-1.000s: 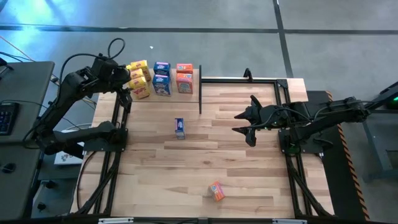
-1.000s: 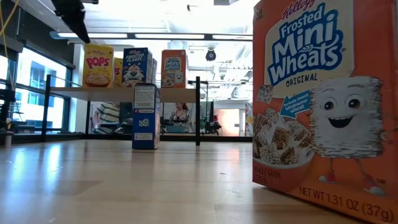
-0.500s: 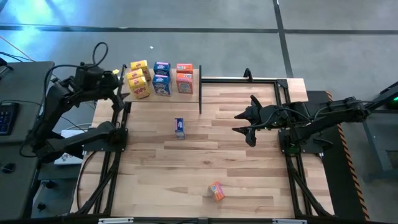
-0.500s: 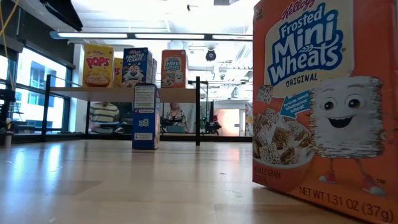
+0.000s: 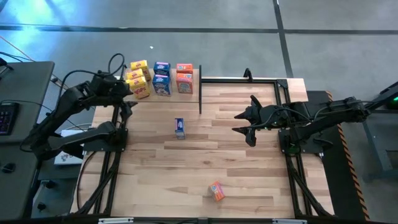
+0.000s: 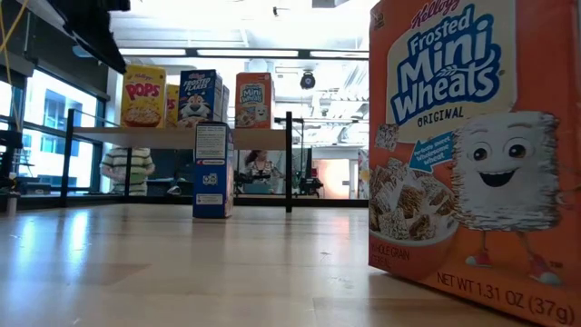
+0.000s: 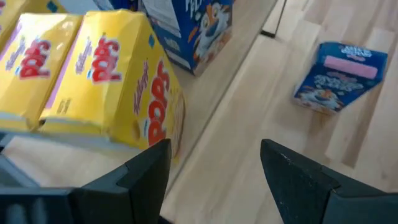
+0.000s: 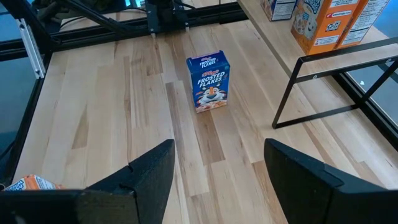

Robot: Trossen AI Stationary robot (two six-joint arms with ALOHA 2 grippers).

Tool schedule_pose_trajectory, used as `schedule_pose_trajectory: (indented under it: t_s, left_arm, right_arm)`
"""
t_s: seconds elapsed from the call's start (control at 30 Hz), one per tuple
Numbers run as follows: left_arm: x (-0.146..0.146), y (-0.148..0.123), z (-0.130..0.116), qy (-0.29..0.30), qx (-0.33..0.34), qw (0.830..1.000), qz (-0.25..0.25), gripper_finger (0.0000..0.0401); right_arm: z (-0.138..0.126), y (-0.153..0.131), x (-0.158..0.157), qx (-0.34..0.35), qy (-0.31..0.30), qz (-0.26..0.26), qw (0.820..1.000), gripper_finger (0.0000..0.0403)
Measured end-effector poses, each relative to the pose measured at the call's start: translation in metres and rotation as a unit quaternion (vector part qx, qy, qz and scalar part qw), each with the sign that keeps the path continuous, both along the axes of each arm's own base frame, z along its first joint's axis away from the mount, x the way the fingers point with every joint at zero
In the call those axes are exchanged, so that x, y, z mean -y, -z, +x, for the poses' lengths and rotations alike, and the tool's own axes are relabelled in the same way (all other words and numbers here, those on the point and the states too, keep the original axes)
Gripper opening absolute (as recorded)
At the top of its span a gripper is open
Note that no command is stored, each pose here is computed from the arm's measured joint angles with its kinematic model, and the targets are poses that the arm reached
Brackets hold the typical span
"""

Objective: Stack cereal on shelf
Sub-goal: Put the yellow cereal box on the shelf aligned with the other yellow cereal boxes

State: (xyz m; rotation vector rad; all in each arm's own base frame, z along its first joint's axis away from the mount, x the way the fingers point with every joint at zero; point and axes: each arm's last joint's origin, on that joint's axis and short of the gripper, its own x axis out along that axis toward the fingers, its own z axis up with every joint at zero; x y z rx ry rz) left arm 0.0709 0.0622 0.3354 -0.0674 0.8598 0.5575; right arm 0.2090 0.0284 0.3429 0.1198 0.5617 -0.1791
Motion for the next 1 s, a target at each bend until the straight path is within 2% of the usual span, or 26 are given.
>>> schedule_pose_trajectory:
  t_s: [0.5,0.83,1.0]
  left_arm:
    - [-0.018,0.018,0.018,-0.043,-0.021,0.998,0.031,0.0239]
    - [-0.014,0.021,0.011,-0.057,-0.05,0.997,0.023,0.0239]
    - [-0.012,0.02,0.008,-0.066,-0.055,0.996,0.036,0.0239]
  right_arm:
    - [0.0,0.0,0.0,0.0,0.0,0.0,1.0,0.024]
    - [0.0,0.0,0.0,0.0,0.0,0.0,1.0,0.024]
    - [0.0,0.0,0.0,0.0,0.0,0.0,1.0,0.024]
